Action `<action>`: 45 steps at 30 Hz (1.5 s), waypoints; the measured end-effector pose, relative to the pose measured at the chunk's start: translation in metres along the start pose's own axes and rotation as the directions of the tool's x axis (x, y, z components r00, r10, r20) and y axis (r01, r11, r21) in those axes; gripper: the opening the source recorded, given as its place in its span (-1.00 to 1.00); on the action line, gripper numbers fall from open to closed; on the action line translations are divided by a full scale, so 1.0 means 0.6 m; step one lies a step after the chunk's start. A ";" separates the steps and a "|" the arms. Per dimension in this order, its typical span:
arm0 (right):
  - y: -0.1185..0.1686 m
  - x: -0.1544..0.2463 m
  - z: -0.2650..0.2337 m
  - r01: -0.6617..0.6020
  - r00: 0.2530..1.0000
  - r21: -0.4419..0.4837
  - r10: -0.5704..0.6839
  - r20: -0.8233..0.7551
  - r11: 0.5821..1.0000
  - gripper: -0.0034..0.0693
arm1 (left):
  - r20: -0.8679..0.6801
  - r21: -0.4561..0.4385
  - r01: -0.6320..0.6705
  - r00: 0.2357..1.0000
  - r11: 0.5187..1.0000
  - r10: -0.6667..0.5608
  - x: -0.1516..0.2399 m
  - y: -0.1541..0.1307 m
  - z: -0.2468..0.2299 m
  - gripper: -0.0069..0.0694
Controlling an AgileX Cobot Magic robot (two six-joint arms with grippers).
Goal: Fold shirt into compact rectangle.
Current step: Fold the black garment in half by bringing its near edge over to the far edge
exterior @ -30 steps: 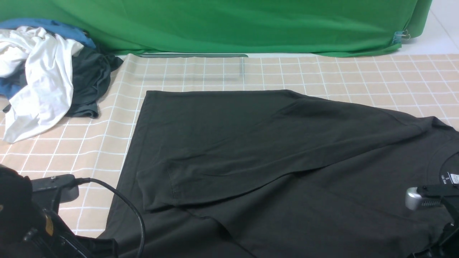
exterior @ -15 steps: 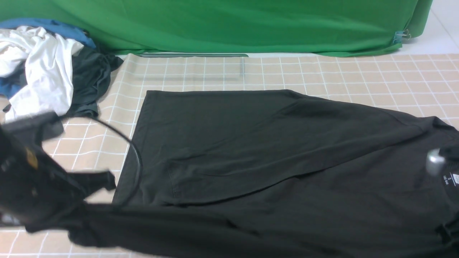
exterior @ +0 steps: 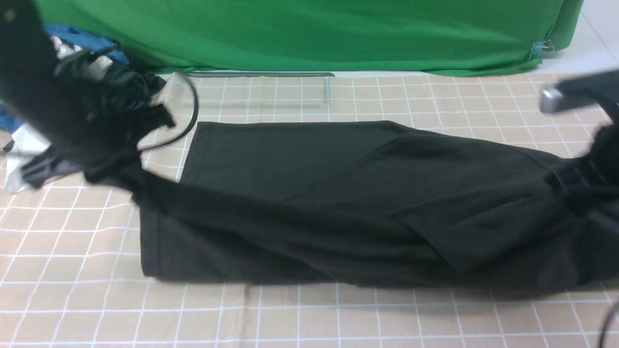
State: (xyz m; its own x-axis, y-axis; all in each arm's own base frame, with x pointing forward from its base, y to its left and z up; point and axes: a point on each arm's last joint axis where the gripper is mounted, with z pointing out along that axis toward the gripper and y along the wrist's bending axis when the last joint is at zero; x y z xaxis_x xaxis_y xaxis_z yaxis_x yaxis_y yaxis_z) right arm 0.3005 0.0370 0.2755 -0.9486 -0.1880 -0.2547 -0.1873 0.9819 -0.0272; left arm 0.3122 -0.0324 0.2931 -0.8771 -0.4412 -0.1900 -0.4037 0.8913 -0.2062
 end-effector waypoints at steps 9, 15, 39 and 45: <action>-0.062 -0.153 0.089 -0.055 0.998 0.017 0.055 -0.019 0.998 -0.72 | -0.021 -0.004 0.049 0.999 0.999 -0.049 -0.142 -0.041 0.074 -0.74; -0.079 -0.192 0.145 -0.070 0.998 0.022 0.070 -0.008 0.997 -0.71 | -0.038 -0.006 0.060 0.997 0.998 -0.060 -0.183 -0.058 0.122 -0.74; 0.139 -0.194 0.169 0.227 0.971 -0.294 -0.239 -0.006 0.928 -0.80 | -0.089 -0.031 0.088 0.992 0.996 -0.091 -0.190 -0.058 0.168 -0.74; 0.157 -0.199 0.202 0.238 0.970 -0.275 -0.239 0.030 0.931 -0.80 | -0.089 -0.031 0.088 0.992 0.996 -0.091 -0.190 -0.058 0.168 -0.74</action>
State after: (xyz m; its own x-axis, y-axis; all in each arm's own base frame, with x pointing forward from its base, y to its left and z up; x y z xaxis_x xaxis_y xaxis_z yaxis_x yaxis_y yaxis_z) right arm 0.4273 0.1544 0.1861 -0.8680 -0.4168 -0.2699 -0.4707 0.8638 0.1797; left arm 0.4527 -0.0238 0.2254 -0.8564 -0.5094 -0.0846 -0.4876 0.8516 -0.1925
